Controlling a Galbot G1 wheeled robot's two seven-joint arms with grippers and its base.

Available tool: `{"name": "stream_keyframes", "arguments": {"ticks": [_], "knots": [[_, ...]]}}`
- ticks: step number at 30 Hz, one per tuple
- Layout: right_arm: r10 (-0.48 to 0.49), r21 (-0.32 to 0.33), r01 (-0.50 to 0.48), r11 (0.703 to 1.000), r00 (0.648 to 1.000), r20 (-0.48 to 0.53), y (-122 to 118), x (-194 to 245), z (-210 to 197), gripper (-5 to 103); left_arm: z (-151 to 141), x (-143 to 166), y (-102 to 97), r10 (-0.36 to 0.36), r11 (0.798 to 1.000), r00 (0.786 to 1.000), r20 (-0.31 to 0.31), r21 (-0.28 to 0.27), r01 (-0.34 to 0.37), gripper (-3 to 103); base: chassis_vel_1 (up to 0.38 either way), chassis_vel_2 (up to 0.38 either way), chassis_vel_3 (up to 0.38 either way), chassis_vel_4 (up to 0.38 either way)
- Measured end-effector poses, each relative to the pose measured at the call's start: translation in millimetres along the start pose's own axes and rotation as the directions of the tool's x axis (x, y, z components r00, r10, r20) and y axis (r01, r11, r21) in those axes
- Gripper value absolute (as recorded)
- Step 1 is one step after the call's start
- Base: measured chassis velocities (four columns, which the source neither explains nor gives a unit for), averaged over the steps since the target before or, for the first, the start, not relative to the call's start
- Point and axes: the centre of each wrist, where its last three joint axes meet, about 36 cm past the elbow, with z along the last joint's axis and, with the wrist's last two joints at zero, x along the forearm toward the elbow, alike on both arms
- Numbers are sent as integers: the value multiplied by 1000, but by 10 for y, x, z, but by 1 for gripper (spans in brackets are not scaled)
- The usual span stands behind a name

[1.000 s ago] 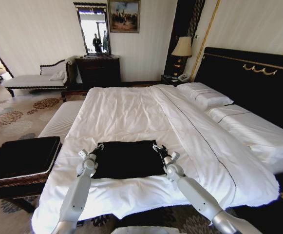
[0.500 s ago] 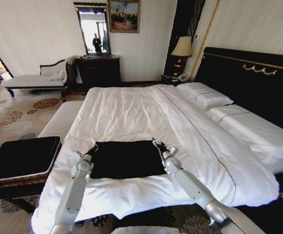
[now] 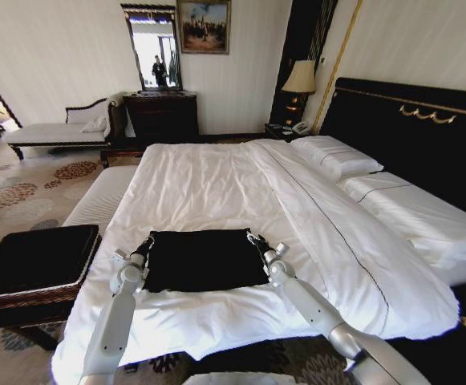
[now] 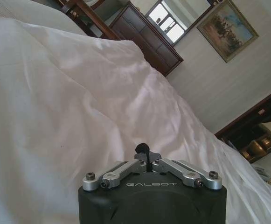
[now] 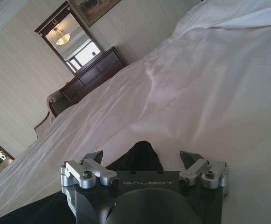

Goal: Fold the clothes on the bed and place them into the basket.

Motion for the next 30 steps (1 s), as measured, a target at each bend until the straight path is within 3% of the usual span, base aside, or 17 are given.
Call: {"name": "stream_keyframes", "arguments": {"ticks": [5,7,10,13,15,20,21,23,30], "knots": [[-32,-19,32,999,999,-4,52,-128,16,80,10,3,3,-3,1000,1000,-2,-10,3,0,0,0,0,0],[-40,-22,39,999,999,-11,72,-177,22,70,20,-2,10,-7,1000,1000,-5,-16,7,0,0,0,0,0],[-43,-24,43,999,999,-15,81,-196,41,64,18,-11,12,-9,1000,1000,-6,-18,9,0,0,0,0,0],[-50,-24,49,998,999,-17,79,-193,61,47,12,-27,12,-10,1000,1000,-7,-21,10,0,0,0,0,0],[-51,-23,51,998,999,-18,70,-183,72,47,14,-32,16,-12,1000,1000,-8,-21,12,0,0,0,0,0],[-76,-14,76,997,997,20,-37,-129,38,20,18,-55,22,-15,1000,1000,-7,-21,15,0,0,0,0,0],[-76,-14,76,997,997,20,-37,-129,38,20,18,-55,22,-15,1000,1000,-7,-21,15,0,0,0,0,0],[-104,-2,104,995,994,44,-61,-105,-2,10,13,-57,16,-13,1000,1000,-4,-21,13,0,0,0,0,0],[-139,13,138,990,985,105,-34,-71,-73,1,-52,-38,-27,7,1000,1000,12,-29,-7,0,0,0,0,0]]}}
